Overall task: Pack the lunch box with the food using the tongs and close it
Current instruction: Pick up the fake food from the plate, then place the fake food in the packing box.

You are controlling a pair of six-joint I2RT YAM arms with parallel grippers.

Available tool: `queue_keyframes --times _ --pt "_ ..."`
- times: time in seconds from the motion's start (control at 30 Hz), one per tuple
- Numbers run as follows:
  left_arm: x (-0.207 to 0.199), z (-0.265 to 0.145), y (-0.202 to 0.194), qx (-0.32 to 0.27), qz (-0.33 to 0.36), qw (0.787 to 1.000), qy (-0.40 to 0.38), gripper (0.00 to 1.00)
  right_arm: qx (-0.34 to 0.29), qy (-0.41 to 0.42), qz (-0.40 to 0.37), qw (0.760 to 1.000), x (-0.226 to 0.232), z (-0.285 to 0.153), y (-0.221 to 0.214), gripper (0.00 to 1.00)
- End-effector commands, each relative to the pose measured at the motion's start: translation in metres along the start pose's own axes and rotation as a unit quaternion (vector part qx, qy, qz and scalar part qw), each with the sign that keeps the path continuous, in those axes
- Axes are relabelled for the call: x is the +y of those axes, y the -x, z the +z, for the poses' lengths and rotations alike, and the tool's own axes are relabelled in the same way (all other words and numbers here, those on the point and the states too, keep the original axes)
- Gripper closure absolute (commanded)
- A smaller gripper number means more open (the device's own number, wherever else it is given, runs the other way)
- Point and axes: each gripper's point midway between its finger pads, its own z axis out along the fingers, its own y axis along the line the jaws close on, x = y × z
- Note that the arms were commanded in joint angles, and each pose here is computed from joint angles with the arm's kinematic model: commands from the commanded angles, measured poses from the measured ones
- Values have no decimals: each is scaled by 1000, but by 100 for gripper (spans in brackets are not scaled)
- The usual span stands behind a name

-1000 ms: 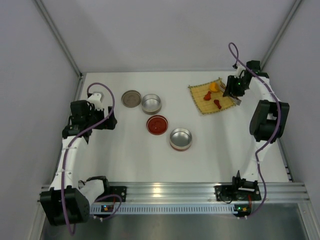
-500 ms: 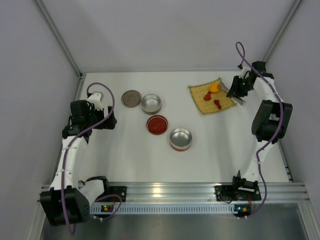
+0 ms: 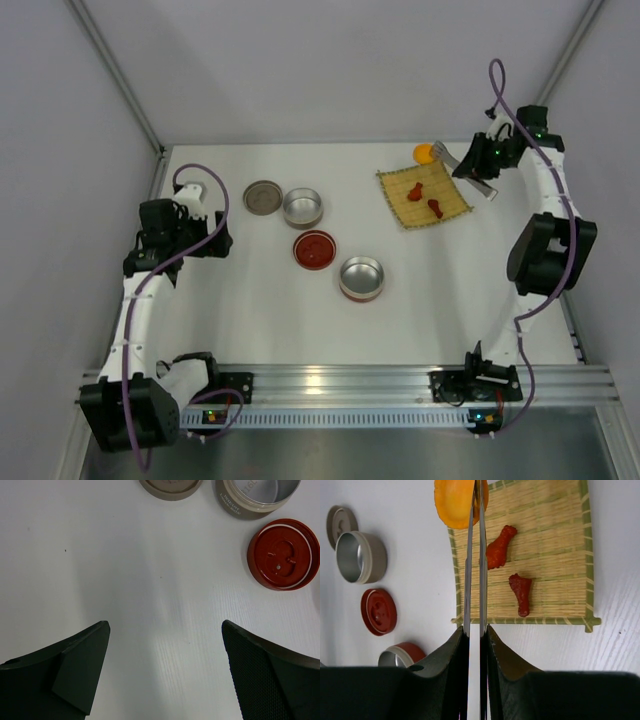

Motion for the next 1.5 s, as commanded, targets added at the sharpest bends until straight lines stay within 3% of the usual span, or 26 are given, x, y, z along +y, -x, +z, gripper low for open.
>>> queue_keyframes --times 0.0,0.23,0.53,0.8,1.47 --pt "-2 -9 25 -33 12 999 -2 2 -30 58 -27 998 65 -24 18 100" --pt "-2 -5 24 -28 5 1000 -5 2 1 112 -119 986 169 11 -4 100" --pt "-1 -1 21 -21 1 1000 -7 2 37 136 -195 971 243 54 -38 100" --pt "-2 2 18 -19 -4 1000 -9 1 63 136 -240 959 272 86 -61 100" --pt "0 6 10 -14 -9 1000 -5 2 136 134 -246 950 267 138 -116 99"
